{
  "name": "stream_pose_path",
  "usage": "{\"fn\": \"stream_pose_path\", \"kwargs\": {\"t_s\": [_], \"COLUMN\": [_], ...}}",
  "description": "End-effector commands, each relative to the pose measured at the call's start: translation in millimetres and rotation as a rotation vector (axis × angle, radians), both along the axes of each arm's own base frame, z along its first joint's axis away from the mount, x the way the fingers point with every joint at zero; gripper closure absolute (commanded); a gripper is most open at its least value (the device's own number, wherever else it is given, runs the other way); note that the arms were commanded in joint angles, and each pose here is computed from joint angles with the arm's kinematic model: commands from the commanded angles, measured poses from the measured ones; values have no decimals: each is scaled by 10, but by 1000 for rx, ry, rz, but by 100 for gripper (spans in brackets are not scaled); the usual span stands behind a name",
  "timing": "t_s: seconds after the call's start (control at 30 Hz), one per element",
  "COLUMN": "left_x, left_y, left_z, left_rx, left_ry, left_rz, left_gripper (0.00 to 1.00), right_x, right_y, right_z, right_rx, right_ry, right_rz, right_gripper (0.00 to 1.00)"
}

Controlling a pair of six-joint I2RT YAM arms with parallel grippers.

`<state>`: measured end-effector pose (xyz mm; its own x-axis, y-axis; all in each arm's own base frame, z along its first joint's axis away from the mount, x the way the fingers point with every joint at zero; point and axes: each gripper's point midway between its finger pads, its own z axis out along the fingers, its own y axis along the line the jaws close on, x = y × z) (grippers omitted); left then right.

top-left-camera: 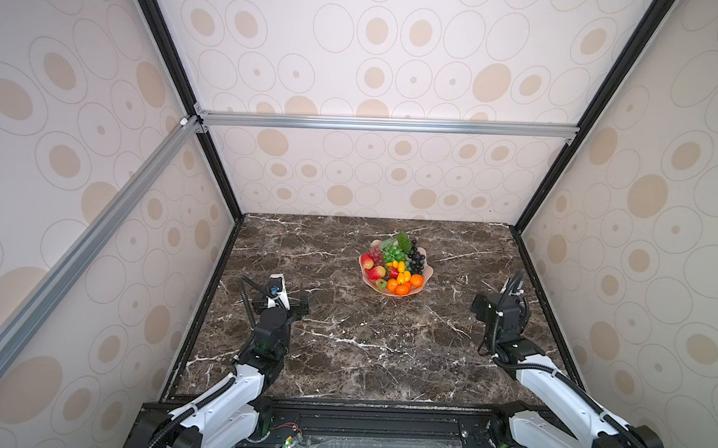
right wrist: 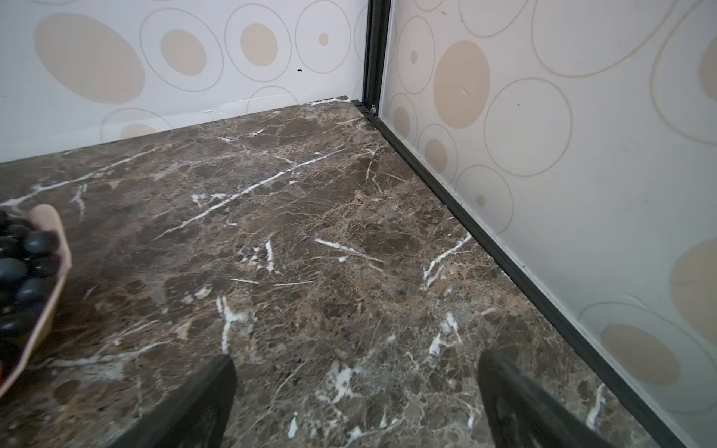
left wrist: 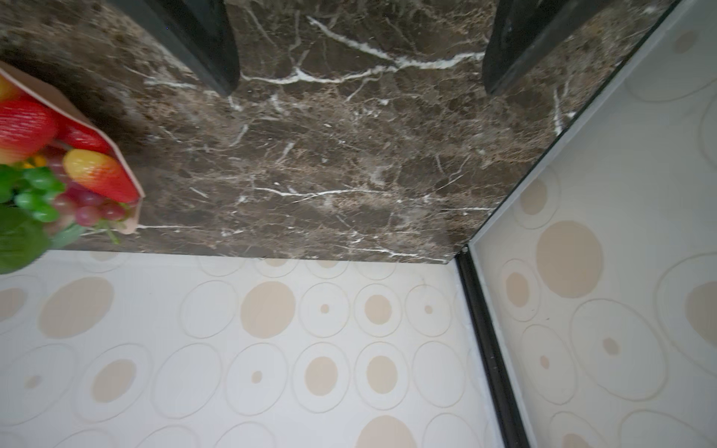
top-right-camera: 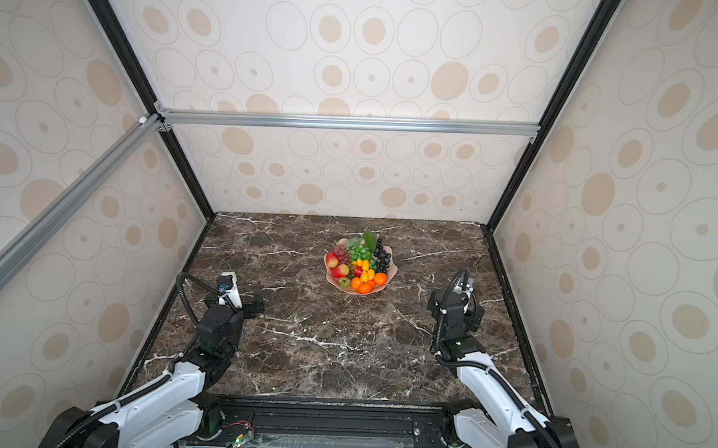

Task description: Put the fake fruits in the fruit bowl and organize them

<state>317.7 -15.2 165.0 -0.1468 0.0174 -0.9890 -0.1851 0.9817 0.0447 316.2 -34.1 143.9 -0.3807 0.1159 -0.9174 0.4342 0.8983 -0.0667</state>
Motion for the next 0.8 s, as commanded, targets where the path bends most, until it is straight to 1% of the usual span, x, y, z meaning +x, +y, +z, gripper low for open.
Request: {"fn": "stream_pose_path", "kwargs": {"t_s": [0.0,0.1,0.2,0.33,0.4,0.47,0.57,0.67,0.73,0.77], "left_x": [67,109,155,302,328,392,470,476,475,472], "left_y": [103,139,182,122,139,188,270,347,352,337], "left_z": [58,-25,-99,-152,-113,-106,-150,-220,-281,-272], "left_rx": [77,115,114,105,82,72,54,21,12,17], "left_ry": [-38,-35,-36,-35,-74,-81,-76,-96,-105,-112], "left_rz": [35,47,48,-27,-43,-46,-51,-53,-66,-76], "left_gripper": [2,1,2,2,2,2,2,2,2,2], "right_x": [149,270,370,477,517,556,609,664,696,706], "right_y": [30,67,94,227,256,280,298,328,289,260], "right_z": [-54,-210,-216,-207,-205,-262,-364,-473,-484,-498], "right_rx": [-104,-142,-161,-117,-96,-69,-63,-64,-71,-66], "right_ry": [-9,3,-9,-65,-93,-102,-100,-98,-99,-76], "right_rz": [65,97,122,231,259,287,305,325,301,282], "right_gripper": [0,0,0,0,0,0,0,0,0,0]}}
